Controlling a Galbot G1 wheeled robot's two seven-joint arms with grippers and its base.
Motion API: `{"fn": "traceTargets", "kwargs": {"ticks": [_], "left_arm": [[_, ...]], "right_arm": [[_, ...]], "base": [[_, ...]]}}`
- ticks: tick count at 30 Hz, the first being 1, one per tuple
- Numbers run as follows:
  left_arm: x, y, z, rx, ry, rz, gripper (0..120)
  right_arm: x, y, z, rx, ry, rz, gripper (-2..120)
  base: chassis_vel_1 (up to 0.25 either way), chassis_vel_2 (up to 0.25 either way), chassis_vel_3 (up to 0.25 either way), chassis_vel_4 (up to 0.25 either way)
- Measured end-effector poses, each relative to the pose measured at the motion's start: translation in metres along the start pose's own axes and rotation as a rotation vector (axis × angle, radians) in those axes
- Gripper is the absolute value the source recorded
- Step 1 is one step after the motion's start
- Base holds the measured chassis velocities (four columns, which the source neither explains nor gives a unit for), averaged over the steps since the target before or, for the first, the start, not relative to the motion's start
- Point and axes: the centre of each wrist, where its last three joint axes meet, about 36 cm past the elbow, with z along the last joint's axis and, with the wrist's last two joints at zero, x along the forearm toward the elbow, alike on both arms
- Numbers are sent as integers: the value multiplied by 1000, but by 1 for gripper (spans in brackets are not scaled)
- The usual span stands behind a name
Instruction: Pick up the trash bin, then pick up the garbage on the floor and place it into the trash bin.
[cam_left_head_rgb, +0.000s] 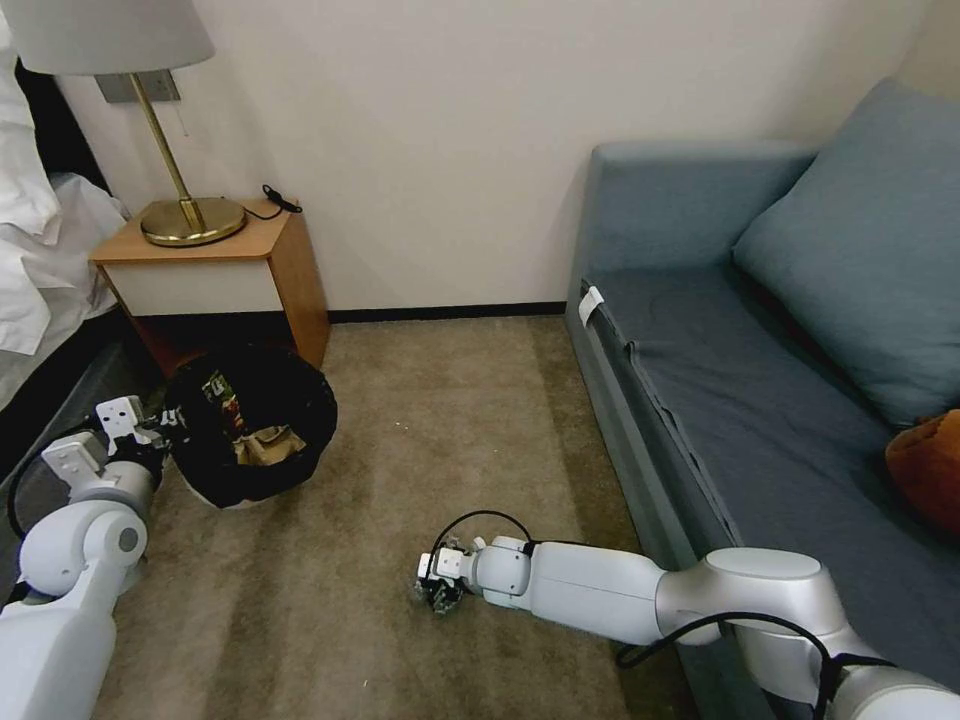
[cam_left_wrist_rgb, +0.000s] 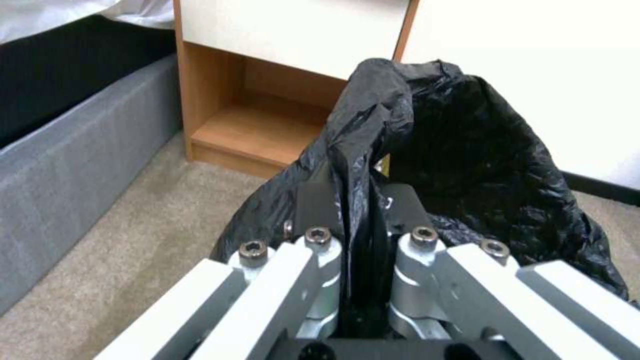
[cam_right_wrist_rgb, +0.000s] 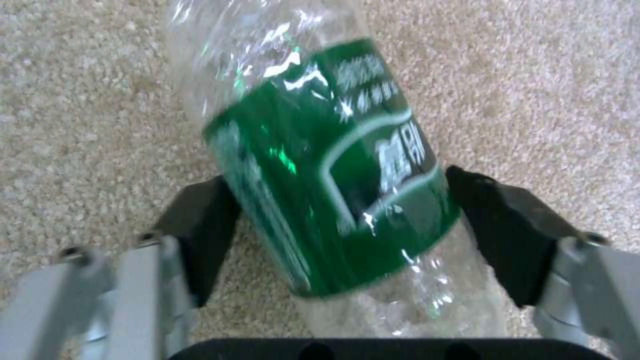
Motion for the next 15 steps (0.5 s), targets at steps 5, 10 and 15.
{"fn": "traceTargets", "kwargs": {"ticks": [5, 10, 15], "left_arm": [[0, 1, 1, 0, 1, 2, 5], [0, 2, 2, -2, 3, 3, 5], [0, 3, 2, -5, 1, 5, 5]], "right_arm": [[1, 0, 2, -4, 1, 0, 56], [4, -2, 0, -10, -6, 5, 38], [9, -10, -4, -35, -29, 28, 25]], "base": [[0, 0, 0, 0], [0, 0, 0, 0], [0, 0, 0, 0]]}}
